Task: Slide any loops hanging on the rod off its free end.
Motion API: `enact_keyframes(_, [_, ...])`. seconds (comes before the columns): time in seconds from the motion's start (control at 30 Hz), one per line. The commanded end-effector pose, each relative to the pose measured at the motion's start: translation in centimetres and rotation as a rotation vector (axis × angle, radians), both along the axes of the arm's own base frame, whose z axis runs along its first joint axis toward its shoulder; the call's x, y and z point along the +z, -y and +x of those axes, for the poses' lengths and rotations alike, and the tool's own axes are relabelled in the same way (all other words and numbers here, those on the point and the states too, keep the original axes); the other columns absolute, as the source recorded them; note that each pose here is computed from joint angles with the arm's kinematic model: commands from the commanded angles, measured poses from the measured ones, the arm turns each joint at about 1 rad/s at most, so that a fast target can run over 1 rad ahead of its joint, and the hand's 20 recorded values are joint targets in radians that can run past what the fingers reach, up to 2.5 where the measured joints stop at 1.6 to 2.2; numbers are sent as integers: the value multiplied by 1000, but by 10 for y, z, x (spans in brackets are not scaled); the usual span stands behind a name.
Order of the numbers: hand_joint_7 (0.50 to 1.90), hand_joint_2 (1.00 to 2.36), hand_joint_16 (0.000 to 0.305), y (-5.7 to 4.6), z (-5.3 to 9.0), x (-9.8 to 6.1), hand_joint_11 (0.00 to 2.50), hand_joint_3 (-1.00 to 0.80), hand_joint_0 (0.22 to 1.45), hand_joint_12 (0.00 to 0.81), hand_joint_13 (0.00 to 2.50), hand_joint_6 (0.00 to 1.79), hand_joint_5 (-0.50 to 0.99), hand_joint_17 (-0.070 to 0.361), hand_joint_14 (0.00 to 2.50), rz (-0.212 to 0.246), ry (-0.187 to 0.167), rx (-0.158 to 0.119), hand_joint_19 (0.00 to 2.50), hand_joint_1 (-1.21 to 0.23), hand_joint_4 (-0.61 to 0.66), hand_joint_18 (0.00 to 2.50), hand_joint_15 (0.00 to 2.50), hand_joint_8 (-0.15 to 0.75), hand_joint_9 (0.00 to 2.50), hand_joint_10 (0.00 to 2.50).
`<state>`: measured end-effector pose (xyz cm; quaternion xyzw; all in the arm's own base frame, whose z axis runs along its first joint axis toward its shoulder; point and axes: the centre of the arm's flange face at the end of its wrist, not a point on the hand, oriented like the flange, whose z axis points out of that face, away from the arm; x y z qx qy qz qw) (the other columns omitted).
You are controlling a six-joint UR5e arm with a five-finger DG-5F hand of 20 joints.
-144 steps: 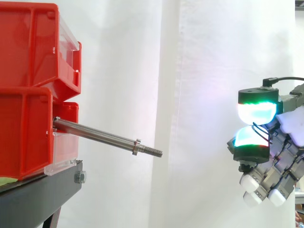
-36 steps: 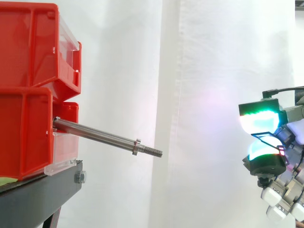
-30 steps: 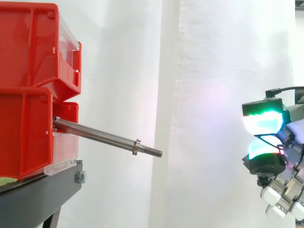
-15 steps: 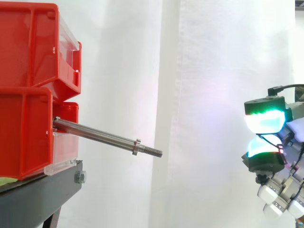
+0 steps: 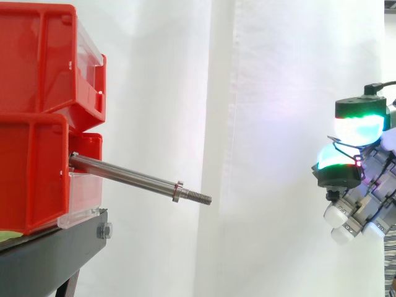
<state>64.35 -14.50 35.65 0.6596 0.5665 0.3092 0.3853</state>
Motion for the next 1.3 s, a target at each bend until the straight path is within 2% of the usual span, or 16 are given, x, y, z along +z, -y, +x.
enact_keyframes(0.0, [1169,1000,32,-4,1,0,102,-500,664,245,441,796,-181,73,0,-69,-3,32,237,-826,129,455,5,218,549,3])
enact_keyframes(0.1, [1188,1000,32,-6,1,-3,103,-500,650,242,457,793,-174,72,0,-72,-6,36,258,-804,146,469,11,219,570,4])
enact_keyframes(0.23, [1193,1000,32,-8,6,-2,113,-500,658,245,467,795,-174,72,0,-86,30,43,247,-803,115,488,7,219,582,4])
enact_keyframes(0.33, [1197,1000,32,-7,7,-7,114,-500,675,245,468,797,-175,73,0,-102,34,51,240,-819,101,491,0,221,580,3])
enact_keyframes(0.43, [1158,1000,32,-8,6,-8,104,-500,690,245,459,807,-183,73,0,-113,23,59,218,-833,98,492,0,219,568,3])
enact_keyframes(0.77, [1140,1000,33,-9,5,-8,92,-500,721,244,471,805,-193,74,0,-114,20,63,193,-880,106,525,0,208,550,3])
enact_keyframes(1.03, [1142,1000,34,-5,4,-8,90,-500,731,248,486,805,-197,76,0,-106,18,53,189,-892,88,542,0,197,554,2])
enact_keyframes(1.07, [1141,1000,34,-5,3,-8,97,-500,736,249,488,806,-198,76,0,-103,6,52,186,-895,86,544,0,196,554,3])
enact_keyframes(1.2, [1150,1000,34,-5,2,-8,93,-500,744,248,485,807,-201,76,0,-106,3,52,187,-887,84,545,0,192,554,3])
enact_keyframes(1.27, [1123,1000,33,-7,3,-8,103,-500,707,247,482,810,-202,74,0,-106,3,55,213,-844,93,528,0,191,554,3])
